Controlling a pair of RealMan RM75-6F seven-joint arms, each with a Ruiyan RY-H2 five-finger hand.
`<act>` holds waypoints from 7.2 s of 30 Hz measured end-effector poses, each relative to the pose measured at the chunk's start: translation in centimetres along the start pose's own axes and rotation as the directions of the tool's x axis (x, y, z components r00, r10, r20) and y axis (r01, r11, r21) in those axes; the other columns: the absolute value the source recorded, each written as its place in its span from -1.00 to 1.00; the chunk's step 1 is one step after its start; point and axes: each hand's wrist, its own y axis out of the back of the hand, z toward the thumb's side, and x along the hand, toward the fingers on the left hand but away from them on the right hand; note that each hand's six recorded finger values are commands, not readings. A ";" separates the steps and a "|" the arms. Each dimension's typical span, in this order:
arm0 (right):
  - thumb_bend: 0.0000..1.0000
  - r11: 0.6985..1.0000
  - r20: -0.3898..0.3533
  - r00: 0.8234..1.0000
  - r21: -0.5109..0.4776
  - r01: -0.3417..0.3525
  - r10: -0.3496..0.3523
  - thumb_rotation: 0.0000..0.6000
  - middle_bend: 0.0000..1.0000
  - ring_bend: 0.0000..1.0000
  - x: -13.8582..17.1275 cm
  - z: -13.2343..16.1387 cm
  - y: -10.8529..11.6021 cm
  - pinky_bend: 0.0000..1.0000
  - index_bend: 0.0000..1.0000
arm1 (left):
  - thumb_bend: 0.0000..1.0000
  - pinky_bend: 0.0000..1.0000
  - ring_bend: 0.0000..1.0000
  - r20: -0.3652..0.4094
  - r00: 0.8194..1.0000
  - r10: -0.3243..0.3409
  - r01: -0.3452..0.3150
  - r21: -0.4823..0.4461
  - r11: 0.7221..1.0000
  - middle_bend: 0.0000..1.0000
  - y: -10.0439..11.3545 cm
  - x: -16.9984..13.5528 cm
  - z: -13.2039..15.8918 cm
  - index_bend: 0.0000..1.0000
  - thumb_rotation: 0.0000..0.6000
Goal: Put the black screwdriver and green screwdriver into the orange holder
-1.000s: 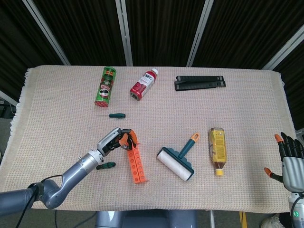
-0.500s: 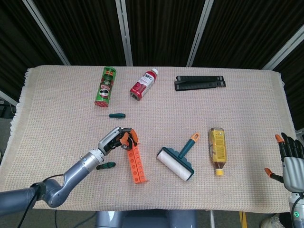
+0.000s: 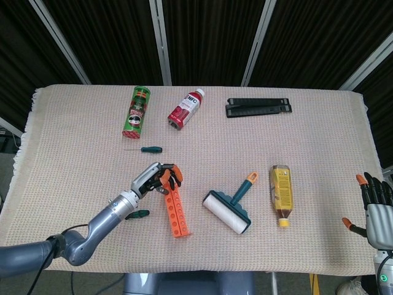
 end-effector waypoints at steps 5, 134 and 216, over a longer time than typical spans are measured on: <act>-1.00 1.000 -0.001 1.000 -0.001 0.000 0.000 1.00 -0.99 -1.00 0.0 0.0 0.0 -1.00 -0.97 | 0.68 -0.07 -0.35 0.010 1.000 0.022 -0.022 -0.009 1.000 -0.09 0.3 0.2 0.3 -0.12 0.00; -1.00 1.000 0.018 1.000 0.001 0.011 -0.011 1.00 -0.97 -1.00 0.4 -1.0 0.3 -1.00 -0.97 | 0.04 -1.00 -0.99 0.000 0.870 0.493 -0.117 0.971 0.207 -0.58 9.2 9.6 -3.4 0.31 1.00; -1.00 0.999 -0.025 1.000 -0.034 0.009 -0.010 1.00 -0.97 -1.00 1.4 -0.7 -0.4 -1.00 -0.96 | 0.24 -0.49 -0.48 0.220 0.936 -0.275 0.197 0.322 0.926 -0.09 -4.8 -7.4 5.5 0.37 1.00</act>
